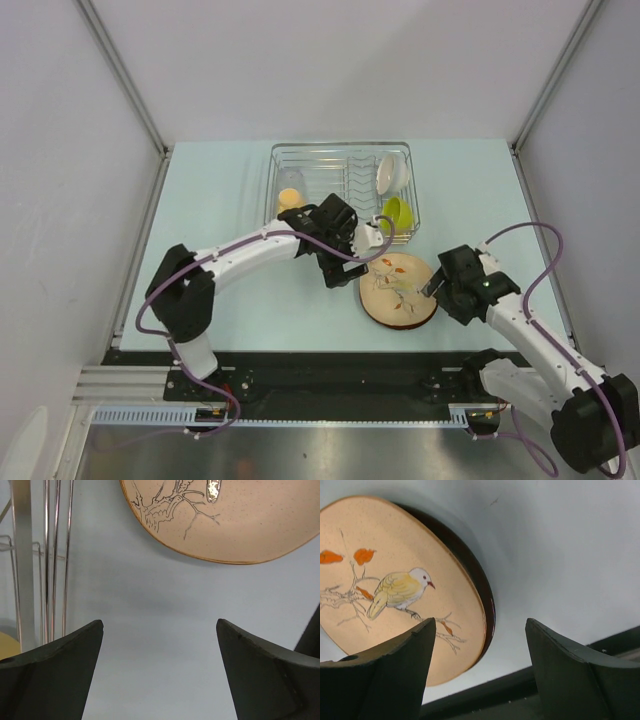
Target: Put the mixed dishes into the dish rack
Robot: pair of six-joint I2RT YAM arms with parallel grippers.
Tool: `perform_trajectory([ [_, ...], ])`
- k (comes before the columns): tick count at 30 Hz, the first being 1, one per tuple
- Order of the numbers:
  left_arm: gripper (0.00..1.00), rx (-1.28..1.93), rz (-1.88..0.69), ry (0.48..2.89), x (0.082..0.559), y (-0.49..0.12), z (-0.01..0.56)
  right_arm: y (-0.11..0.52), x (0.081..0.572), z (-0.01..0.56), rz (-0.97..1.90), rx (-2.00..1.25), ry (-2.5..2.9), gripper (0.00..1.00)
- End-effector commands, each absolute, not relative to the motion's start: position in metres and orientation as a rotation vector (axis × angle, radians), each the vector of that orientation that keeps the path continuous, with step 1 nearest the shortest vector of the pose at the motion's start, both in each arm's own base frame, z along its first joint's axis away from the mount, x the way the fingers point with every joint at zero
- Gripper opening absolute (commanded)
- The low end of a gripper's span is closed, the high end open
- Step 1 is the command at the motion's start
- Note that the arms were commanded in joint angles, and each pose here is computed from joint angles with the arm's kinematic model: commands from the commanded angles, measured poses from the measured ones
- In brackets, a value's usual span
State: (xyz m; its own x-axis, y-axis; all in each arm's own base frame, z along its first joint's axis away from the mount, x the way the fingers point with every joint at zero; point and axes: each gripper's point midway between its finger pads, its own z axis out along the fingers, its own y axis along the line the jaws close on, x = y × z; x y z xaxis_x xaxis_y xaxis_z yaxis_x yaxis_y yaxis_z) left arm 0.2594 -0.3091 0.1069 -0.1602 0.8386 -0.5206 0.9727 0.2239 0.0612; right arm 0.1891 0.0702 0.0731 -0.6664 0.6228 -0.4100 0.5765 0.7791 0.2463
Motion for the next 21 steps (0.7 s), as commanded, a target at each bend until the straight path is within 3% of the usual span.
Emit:
perform_trajectory([
  [1,1.00,1.711,-0.365,1.940,0.281,-0.330,0.101,0.068,0.218,0.072,0.244,1.000,2.347,0.77],
  [21,1.00,1.702,-0.296,1.914,0.316,-0.365,0.076,0.089,0.228,0.061,0.441,0.964,2.340,0.67],
])
